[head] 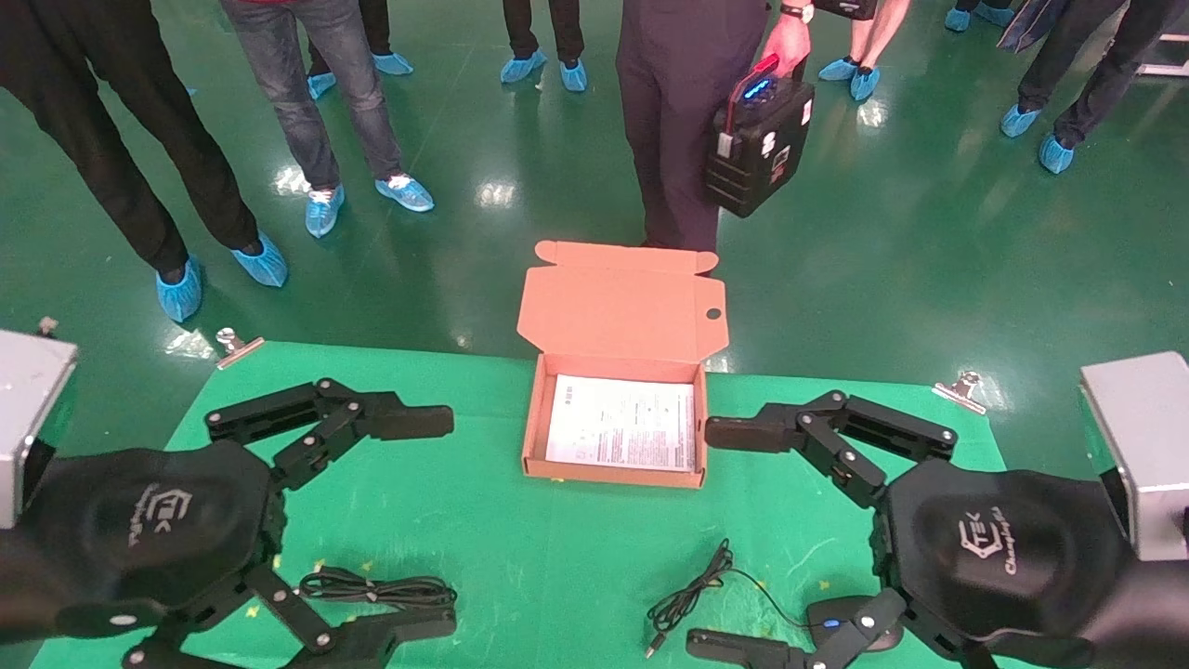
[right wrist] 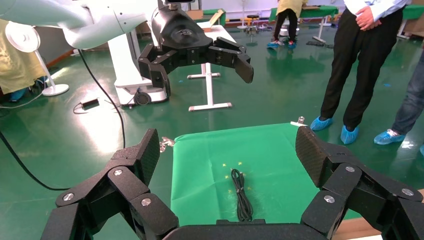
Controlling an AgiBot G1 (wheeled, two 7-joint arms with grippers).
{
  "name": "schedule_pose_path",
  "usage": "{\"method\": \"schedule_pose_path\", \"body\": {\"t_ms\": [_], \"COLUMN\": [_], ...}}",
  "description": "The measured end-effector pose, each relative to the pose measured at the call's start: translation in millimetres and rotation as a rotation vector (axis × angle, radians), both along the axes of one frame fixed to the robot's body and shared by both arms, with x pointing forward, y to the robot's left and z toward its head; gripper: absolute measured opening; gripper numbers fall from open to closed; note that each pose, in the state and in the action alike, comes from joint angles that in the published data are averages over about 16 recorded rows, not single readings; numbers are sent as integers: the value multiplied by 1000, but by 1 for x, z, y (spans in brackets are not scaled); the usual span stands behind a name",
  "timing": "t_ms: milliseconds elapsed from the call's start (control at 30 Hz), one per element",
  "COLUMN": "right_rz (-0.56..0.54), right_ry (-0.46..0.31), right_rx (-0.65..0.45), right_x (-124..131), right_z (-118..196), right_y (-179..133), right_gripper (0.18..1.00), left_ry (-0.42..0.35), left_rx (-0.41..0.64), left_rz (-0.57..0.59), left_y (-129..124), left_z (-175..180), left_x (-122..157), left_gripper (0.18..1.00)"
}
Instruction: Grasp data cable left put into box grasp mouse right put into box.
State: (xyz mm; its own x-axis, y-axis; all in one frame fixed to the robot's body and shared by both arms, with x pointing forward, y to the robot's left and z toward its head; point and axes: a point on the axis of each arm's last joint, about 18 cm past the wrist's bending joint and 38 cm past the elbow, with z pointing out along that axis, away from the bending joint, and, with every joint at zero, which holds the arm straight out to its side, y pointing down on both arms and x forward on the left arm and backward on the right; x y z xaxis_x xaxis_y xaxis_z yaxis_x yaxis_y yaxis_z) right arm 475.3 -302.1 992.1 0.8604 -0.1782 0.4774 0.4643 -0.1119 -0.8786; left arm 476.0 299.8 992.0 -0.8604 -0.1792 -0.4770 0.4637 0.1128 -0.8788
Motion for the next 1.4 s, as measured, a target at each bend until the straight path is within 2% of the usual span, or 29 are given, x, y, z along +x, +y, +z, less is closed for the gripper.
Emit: {"method": "schedule_pose_path", "body": {"t_ms": [300, 467, 633, 867, 1067, 1200, 1400], "right_rz": [-10, -40, -85, -150, -165, -163, -167], "right_ry": [-8, -38, -102, -239, -365, -441, -534], "right_rx": [-20, -120, -314, -696, -983, -1122, -1241], "right_x": [0, 3, 14, 45, 75, 94, 118], "right_z": [-1, -6, -17, -35, -45, -53, -67], "right_y": [-1, -1, 0, -1, 0, 4, 13], "right_gripper": [1000, 1000, 1000, 1000, 1000, 1000, 1000], "left_ry": [-3, -7, -21, -54, -93, -108, -116], "left_rx": [21, 115, 286, 595, 821, 932, 1038], "left_rz": [3, 28, 77, 186, 266, 311, 365], "left_y": [-1, -3, -7, -8, -8, -10, -14], "left_z": [-2, -10, -24, -46, -63, -76, -96], "left_x": [1, 7, 22, 55, 84, 102, 125], "left_gripper": [1001, 1001, 1001, 1001, 1001, 1001, 1001]}}
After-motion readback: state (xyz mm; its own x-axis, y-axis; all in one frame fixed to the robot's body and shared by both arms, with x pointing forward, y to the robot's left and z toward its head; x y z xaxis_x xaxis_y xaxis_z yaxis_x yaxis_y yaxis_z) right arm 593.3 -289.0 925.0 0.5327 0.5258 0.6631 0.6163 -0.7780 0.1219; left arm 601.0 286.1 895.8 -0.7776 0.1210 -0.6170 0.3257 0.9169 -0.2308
